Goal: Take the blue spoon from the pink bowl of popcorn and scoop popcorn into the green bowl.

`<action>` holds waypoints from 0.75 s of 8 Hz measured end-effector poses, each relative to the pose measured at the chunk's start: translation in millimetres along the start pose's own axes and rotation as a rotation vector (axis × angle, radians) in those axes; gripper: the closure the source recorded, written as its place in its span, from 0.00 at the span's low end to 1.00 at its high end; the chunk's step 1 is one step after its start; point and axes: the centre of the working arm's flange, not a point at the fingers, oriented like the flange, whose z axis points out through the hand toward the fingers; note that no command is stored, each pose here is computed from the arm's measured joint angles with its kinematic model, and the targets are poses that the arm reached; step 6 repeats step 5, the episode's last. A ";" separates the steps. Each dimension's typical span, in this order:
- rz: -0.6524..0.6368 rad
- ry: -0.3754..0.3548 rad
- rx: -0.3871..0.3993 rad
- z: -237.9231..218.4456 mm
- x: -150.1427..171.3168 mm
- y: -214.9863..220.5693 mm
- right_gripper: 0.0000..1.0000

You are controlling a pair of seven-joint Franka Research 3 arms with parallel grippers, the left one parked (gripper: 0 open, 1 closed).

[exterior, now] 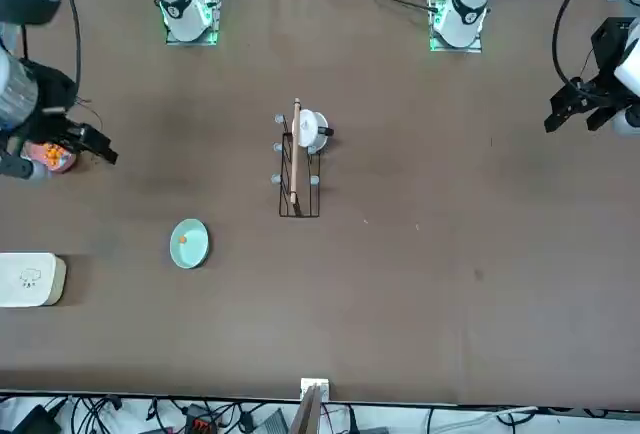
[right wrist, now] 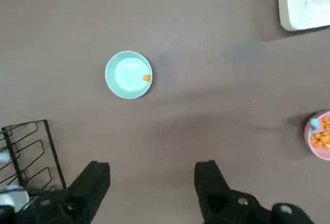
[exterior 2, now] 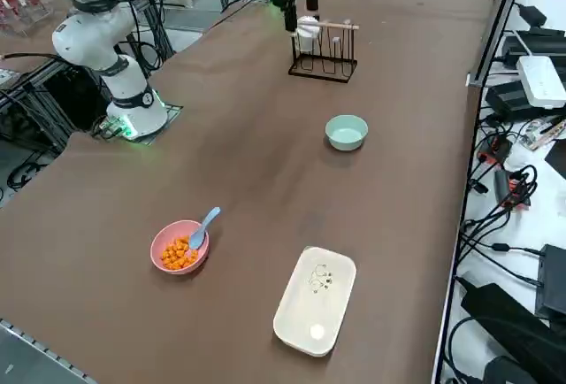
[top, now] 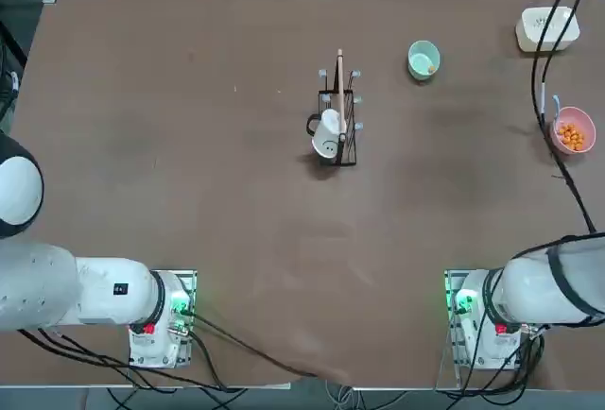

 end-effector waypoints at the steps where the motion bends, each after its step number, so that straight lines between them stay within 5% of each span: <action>1: 0.001 0.005 0.000 -14.5 -10.9 10.7 0.00; 6: -0.048 -0.010 -0.060 -17.5 -37.6 9.0 0.00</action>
